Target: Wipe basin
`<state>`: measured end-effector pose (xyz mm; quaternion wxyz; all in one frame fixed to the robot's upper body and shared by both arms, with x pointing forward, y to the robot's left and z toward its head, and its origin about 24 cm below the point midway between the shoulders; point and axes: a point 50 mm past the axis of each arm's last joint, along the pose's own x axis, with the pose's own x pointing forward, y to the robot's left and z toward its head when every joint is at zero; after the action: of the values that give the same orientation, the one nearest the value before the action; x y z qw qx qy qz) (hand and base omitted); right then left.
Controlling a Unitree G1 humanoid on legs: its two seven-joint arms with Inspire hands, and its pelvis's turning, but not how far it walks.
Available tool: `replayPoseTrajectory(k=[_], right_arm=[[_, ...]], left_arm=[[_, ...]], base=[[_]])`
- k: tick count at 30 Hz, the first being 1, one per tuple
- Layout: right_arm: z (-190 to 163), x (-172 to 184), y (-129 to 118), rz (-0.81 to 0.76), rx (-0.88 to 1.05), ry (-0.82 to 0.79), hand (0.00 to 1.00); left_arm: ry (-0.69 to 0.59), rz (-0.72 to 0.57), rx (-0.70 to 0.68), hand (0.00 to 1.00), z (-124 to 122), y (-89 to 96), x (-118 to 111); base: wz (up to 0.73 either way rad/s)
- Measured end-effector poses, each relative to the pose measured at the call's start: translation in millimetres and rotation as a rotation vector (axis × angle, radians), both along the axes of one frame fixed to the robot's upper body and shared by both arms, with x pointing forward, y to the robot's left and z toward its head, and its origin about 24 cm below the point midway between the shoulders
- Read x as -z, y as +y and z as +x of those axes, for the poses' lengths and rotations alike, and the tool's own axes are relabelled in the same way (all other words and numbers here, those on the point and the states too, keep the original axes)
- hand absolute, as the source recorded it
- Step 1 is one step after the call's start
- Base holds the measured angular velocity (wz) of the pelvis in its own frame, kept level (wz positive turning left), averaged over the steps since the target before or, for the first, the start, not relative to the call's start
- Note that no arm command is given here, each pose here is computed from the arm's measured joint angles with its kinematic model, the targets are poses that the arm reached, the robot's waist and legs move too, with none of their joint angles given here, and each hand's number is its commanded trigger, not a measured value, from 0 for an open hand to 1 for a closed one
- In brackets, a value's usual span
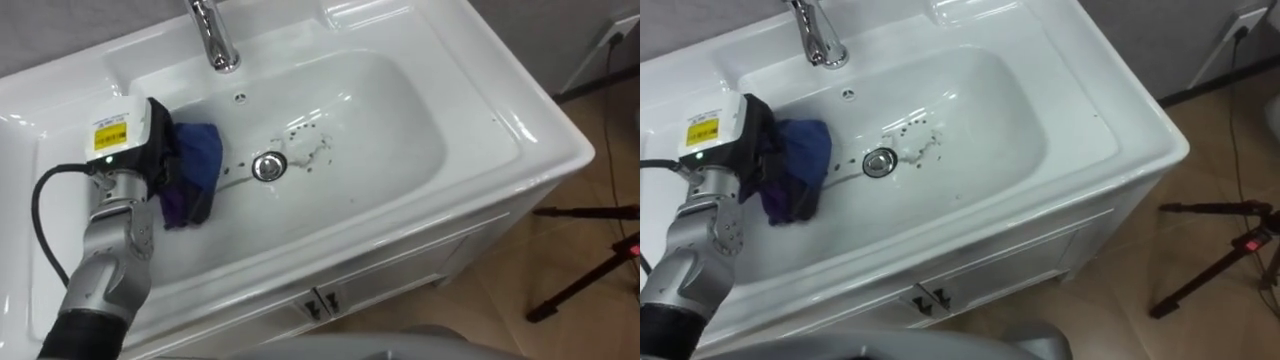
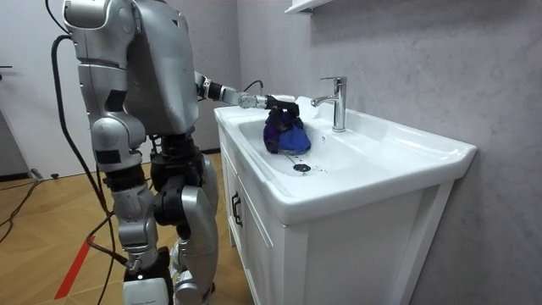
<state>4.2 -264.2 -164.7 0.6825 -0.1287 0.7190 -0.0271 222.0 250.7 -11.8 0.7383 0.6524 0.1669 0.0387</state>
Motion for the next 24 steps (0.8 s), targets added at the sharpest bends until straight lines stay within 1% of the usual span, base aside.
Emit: replayPoseTrajectory(k=[3,6,16,24], right_arm=[[4,0,-1,-0.004,0.007,-0.018,0.0],[5,0,-1,-0.002,0.012,-0.021,0.0],[5,0,-1,-0.001,0.015,-0.022,0.0],[6,-2,-5,-0.02,0.02,-0.013,0.0]], left_arm=[[0.108,-0.003,-0.02,1.0,-7,4.9,17],[0.192,-0.005,-0.039,1.0,-13,8.3,28],[0.288,-0.017,-0.049,1.0,-12,10.6,37],[0.318,-0.035,-0.065,1.0,-7,2.8,42]], base=[[-0.04],[-0.05],[-0.02],[0.0]])
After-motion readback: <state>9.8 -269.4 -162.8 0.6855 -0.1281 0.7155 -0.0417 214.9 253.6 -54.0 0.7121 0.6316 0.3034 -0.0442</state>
